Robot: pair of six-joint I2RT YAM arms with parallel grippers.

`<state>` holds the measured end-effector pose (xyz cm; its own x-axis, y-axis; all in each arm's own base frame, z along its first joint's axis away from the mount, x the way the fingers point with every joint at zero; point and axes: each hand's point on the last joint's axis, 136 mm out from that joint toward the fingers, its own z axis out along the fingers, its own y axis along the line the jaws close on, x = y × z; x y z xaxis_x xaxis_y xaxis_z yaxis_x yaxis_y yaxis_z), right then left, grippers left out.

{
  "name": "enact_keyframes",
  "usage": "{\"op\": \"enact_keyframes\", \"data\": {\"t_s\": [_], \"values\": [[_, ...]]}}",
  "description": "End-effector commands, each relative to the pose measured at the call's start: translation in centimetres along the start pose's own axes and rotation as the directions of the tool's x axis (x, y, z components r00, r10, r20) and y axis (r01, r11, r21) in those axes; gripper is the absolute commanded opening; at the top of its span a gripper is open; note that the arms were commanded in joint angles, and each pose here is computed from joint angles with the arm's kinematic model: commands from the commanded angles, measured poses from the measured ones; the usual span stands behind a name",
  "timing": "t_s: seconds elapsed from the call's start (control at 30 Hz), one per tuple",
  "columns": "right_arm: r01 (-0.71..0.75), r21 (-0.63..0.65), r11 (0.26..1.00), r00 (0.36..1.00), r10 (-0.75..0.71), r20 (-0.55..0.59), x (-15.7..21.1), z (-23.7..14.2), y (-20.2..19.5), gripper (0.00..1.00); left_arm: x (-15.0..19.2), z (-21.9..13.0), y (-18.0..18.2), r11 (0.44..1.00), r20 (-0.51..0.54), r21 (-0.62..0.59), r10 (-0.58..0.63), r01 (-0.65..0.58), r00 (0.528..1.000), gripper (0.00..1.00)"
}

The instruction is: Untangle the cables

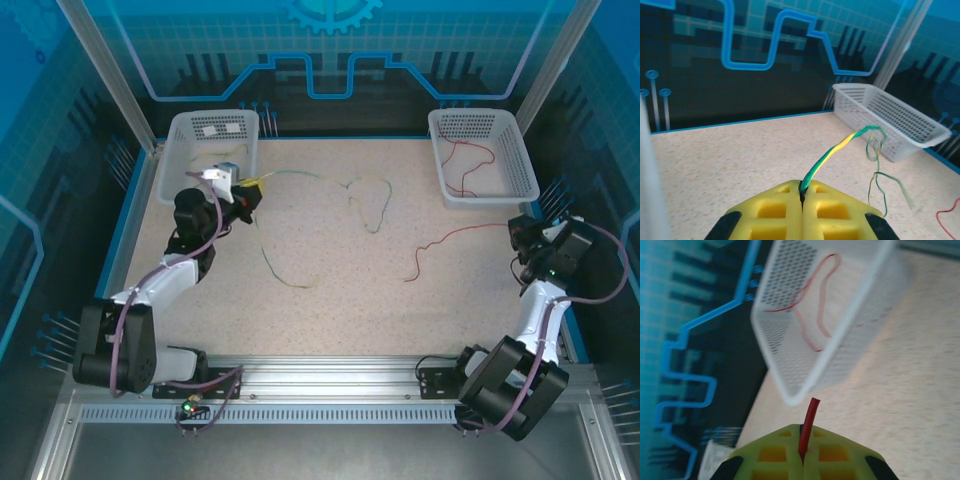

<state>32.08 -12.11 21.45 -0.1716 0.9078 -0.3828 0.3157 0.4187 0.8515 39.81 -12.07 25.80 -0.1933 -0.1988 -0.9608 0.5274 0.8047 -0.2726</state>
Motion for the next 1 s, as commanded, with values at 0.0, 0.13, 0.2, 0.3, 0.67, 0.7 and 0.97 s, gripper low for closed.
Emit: {"op": "enact_keyframes", "data": {"t_s": [0.0, 0.13, 0.2, 0.3, 0.67, 0.7, 0.97], "values": [[0.058, -0.243, 0.968, 0.998, -0.055, 0.019, -0.6, -1.5, 7.5, 0.00, -2.6, -0.9, -3.8, 0.995, 0.051, 0.100, 0.026, -0.031, 0.998, 0.00], [0.077, -0.328, 0.942, 0.995, -0.054, 0.081, -2.3, -2.9, 11.2, 0.00, -2.3, -1.5, -5.3, 0.992, 0.034, 0.118, 0.035, -0.039, 0.999, 0.00], [0.105, -0.369, 0.924, 0.990, -0.062, 0.128, -3.5, -3.4, 13.1, 0.00, -1.8, -1.7, -5.4, 0.993, 0.016, 0.113, 0.035, -0.037, 0.999, 0.00], [0.139, -0.396, 0.908, 0.978, -0.064, 0.197, -5.3, -3.5, 14.7, 0.00, -1.1, -1.9, -6.1, 0.991, 0.011, 0.131, 0.035, -0.036, 0.999, 0.00], [0.029, -0.458, 0.888, 0.899, 0.177, 0.401, -13.3, 1.3, 12.2, 0.00, -0.3, -1.5, -7.5, 0.985, -0.006, 0.172, 0.031, -0.030, 0.999, 0.00], [0.020, -0.470, 0.882, 0.897, 0.192, 0.398, -13.8, 1.9, 12.2, 0.00, -0.3, -1.4, -7.6, 0.984, -0.009, 0.173, 0.034, -0.032, 0.999, 0.00], [-0.017, -0.397, 0.918, 0.798, 0.251, 0.548, -16.9, 3.7, 9.0, 0.00, 0.4, -1.3, -8.0, 0.983, -0.022, 0.181, 0.026, -0.022, 0.999, 0.00]]}}
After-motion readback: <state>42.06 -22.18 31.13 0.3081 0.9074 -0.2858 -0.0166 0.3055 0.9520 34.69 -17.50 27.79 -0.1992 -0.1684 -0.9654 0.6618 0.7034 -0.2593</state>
